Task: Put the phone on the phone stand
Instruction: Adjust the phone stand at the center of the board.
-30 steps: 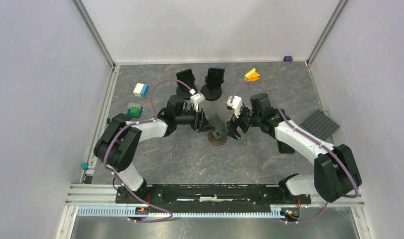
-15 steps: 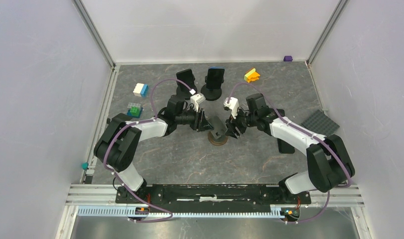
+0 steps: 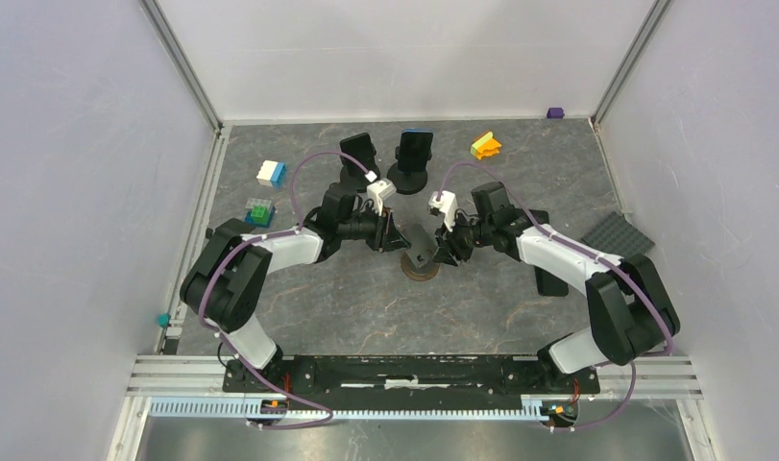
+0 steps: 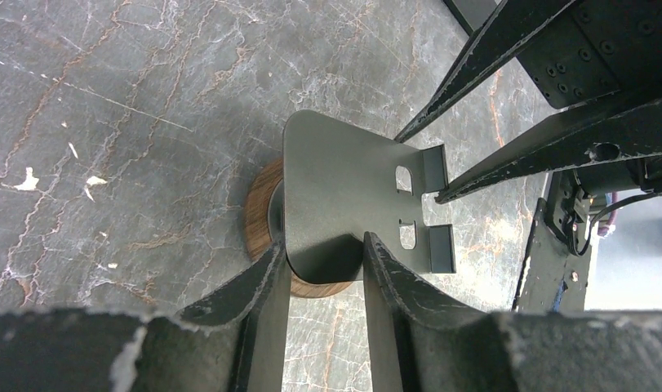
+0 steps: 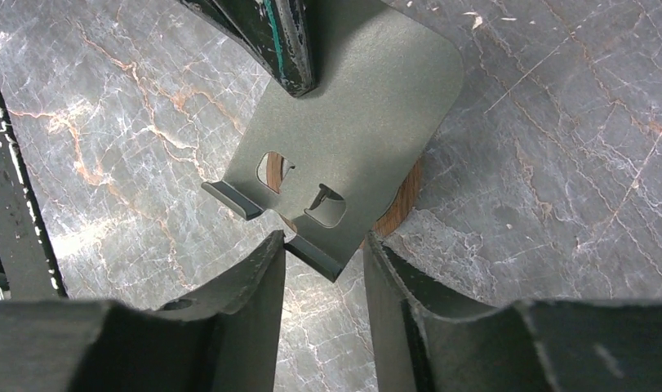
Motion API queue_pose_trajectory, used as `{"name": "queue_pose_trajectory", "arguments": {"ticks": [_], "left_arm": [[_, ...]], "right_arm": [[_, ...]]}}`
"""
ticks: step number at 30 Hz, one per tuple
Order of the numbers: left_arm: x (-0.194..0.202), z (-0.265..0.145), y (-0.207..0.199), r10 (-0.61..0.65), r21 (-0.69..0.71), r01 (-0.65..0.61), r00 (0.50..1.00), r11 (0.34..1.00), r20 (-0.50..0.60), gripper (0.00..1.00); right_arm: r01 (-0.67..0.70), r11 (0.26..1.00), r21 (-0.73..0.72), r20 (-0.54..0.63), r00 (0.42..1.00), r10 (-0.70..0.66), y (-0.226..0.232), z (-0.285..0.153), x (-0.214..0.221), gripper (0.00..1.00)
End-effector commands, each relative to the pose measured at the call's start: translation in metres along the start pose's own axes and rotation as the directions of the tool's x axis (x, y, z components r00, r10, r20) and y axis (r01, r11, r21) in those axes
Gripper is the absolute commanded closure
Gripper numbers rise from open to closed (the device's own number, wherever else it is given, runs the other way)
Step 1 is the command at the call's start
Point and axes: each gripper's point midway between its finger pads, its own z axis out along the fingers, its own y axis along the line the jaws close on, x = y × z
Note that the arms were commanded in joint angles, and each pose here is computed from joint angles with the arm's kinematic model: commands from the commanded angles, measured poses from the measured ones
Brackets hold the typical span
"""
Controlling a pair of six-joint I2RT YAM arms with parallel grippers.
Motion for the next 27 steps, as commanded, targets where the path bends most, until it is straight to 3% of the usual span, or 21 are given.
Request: {"name": "queue_pose_trajectory", "arguments": {"ticks": [1,14,27], "left_arm": [[-0.031,-0.004,-0.007,0.131,-0.008,-0.131,0.989,0.991,0.069,0.69],[-0.028,-0.008,-0.003,0.236,-0.083,-0.233,0.971,0.969,0.029,0.84],[-0.04,-0.016,-0.003,0.315,-0.128,-0.308,0.949,0.943,0.033,0.89]], "right_arm": [[0.021,0.998,0.06,-0.002,1.0,-0.021,-0.016,0.004,0.002,0.58],[-0.022,0.999,0.041,-0.053,0.998,0.024,-0.013,0.016,0.026,0.76],[-0.017,0.999,0.044,-0.054,0.998,0.02,-0.012,0.017,0.026,0.78]]}}
